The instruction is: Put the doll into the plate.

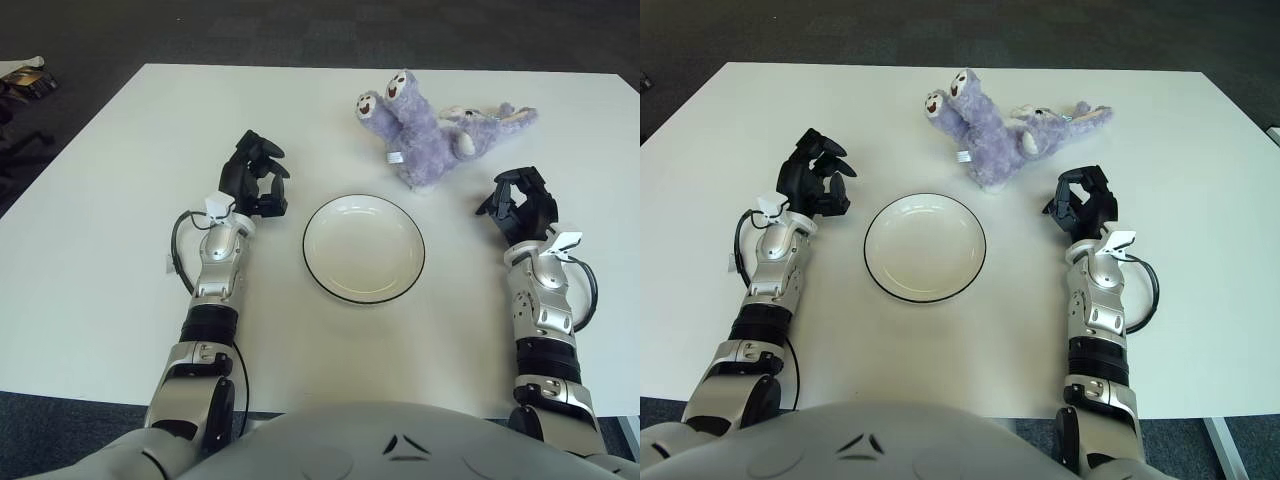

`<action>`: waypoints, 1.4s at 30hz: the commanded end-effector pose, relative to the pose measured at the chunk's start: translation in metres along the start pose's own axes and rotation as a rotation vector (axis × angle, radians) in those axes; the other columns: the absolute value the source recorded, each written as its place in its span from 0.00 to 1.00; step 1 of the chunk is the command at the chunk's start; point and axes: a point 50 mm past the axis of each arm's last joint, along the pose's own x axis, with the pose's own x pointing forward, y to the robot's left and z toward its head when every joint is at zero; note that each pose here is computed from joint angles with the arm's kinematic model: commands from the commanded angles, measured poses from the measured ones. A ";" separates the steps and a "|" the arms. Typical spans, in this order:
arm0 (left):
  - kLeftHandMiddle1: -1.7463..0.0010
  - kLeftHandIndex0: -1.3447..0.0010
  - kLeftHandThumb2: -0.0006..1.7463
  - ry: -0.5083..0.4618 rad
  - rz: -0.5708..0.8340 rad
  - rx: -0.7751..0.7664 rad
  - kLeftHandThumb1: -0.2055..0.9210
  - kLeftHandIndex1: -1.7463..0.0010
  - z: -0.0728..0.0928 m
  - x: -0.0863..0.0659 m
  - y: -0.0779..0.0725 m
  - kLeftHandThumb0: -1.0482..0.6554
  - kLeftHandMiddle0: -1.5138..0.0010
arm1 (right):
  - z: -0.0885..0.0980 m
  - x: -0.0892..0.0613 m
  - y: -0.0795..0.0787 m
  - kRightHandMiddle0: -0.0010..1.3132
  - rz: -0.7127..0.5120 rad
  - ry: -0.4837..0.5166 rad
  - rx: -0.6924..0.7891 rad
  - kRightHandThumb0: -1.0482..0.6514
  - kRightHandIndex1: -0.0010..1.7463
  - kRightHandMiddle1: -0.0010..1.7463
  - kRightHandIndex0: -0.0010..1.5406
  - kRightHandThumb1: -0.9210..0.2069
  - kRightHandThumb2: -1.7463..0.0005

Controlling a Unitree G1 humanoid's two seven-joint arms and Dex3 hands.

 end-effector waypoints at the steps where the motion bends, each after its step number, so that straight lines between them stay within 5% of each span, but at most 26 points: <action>1: 0.00 0.60 0.78 0.122 0.017 -0.023 0.41 0.06 -0.025 -0.023 0.001 0.61 0.59 | -0.030 -0.013 -0.003 0.22 -0.026 0.147 0.024 0.40 1.00 1.00 0.53 0.14 0.57; 28: 0.00 0.60 0.80 0.189 0.015 -0.034 0.37 0.09 -0.017 -0.016 -0.004 0.61 0.52 | -0.023 -0.010 -0.003 0.20 -0.025 0.089 0.027 0.40 1.00 1.00 0.52 0.09 0.61; 42: 0.06 0.65 0.70 0.205 -0.005 -0.073 0.51 0.00 0.009 0.002 -0.018 0.61 0.66 | -0.021 -0.008 -0.003 0.18 -0.016 0.079 0.015 0.41 1.00 1.00 0.50 0.05 0.65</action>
